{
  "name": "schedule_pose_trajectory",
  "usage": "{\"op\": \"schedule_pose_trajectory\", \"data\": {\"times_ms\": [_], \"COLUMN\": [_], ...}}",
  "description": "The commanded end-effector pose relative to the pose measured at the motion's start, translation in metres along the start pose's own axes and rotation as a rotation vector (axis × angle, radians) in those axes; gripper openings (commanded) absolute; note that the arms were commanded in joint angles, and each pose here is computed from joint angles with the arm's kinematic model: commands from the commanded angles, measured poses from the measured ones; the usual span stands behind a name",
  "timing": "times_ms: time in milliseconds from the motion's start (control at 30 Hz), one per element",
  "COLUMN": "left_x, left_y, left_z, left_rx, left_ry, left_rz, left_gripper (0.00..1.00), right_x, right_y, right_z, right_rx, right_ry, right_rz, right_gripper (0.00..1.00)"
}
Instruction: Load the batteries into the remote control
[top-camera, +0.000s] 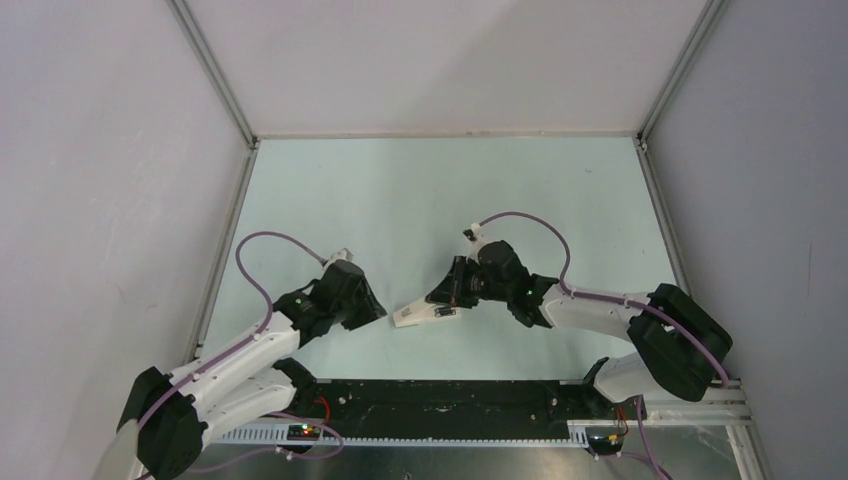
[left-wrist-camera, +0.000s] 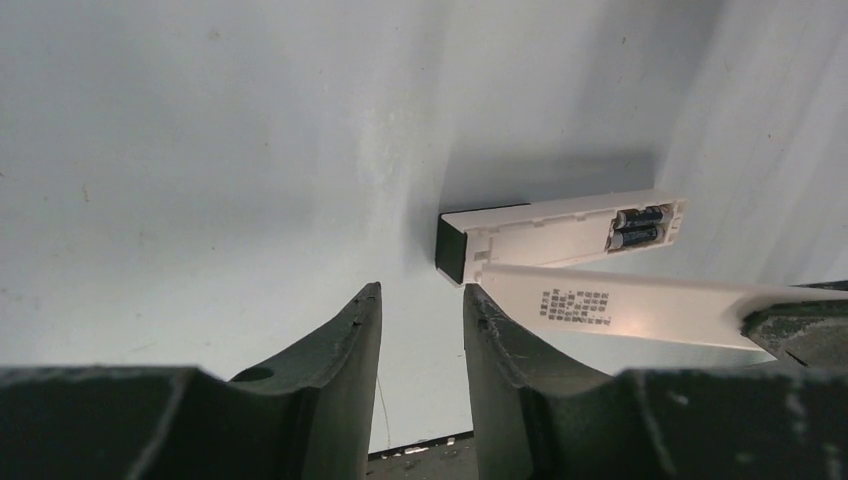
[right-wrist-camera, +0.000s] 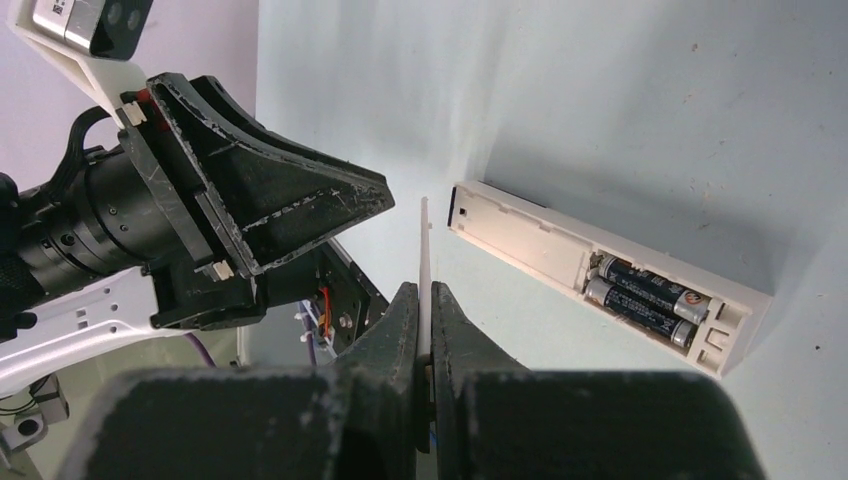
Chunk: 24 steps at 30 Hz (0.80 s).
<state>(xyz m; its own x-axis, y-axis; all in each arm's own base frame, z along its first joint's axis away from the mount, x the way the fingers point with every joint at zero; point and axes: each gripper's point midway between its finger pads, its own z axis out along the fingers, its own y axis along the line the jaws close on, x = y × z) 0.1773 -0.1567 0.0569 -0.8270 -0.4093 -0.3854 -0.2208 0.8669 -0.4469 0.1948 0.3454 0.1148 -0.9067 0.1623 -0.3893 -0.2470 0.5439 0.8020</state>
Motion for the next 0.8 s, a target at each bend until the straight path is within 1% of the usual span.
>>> {"op": "schedule_pose_trajectory", "data": {"times_ms": [0,167,500,567,767], "left_x": [0.000,0.001,0.003,0.007,0.008], "left_y": [-0.008,-0.014,-0.017,-0.019,-0.020], "left_z": [0.000,0.000,0.003,0.003,0.004], "left_rx": [0.047,0.083,0.103,0.117,0.123], "left_ry": [0.002,0.008,0.013,0.033,0.042], "left_rz": [-0.010,-0.010,-0.018,-0.015,-0.014], "left_gripper": [0.41,0.42,0.44,0.44,0.46], "right_x": [-0.011,-0.010,-0.009,-0.009,-0.011], "right_y": [0.001,-0.007,-0.024,-0.027,-0.017], "right_z": [0.003,0.005,0.005,0.004,0.001], "right_rx": [-0.029,-0.009,0.028,0.025,-0.052], "right_ry": [-0.067,-0.069,-0.089,-0.097,-0.098], "right_rz": [-0.008,0.005,0.035,0.054,0.118], "right_gripper": [0.00,0.00,0.00,0.00,0.00]}}
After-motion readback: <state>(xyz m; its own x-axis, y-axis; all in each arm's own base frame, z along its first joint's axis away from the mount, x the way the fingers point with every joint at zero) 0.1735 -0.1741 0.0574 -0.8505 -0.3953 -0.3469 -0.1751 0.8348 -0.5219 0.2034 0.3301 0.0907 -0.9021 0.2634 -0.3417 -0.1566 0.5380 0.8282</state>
